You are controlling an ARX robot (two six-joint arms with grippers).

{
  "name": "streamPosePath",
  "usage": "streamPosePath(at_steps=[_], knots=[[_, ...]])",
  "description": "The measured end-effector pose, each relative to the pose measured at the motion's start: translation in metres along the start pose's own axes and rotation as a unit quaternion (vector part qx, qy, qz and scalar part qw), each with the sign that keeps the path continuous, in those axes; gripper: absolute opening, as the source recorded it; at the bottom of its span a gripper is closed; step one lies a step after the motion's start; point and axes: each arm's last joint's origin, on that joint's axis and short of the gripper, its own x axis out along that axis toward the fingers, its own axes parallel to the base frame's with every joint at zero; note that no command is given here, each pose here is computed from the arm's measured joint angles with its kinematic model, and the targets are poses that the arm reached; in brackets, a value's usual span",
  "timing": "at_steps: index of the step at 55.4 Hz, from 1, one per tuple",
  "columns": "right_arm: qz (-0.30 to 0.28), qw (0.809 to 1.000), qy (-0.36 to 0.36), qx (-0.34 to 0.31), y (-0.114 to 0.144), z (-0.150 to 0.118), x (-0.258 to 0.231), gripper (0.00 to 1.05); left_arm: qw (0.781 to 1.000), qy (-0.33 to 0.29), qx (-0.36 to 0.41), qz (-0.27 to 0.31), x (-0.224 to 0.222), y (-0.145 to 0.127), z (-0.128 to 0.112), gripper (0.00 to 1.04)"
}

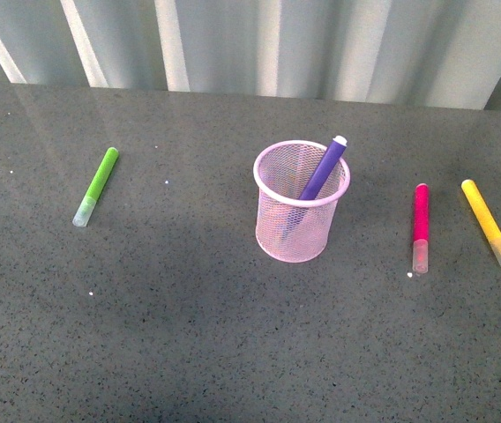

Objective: Insert purple and pink pens into pink cup

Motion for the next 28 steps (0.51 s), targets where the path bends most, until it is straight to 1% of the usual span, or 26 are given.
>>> streamPosePath(at_steps=[7,12,15,28], knots=[[0.056,0.996,0.044,-0.055,0.034,-0.010,0.008,0.98,1.000,0.000,0.000,0.000,0.000,0.000,0.000,0.98],[0.073,0.993,0.053,-0.071,0.050,-0.014,0.010,0.98,1.000,0.000,0.000,0.000,0.000,0.000,0.000,0.98],[0.082,0.992,0.059,-0.073,0.057,-0.016,0.013,0.98,1.000,0.000,0.000,0.000,0.000,0.000,0.000,0.98],[0.099,0.988,0.090,-0.071,0.071,-0.032,0.029,0.98,1.000,0.000,0.000,0.000,0.000,0.000,0.000,0.98]])
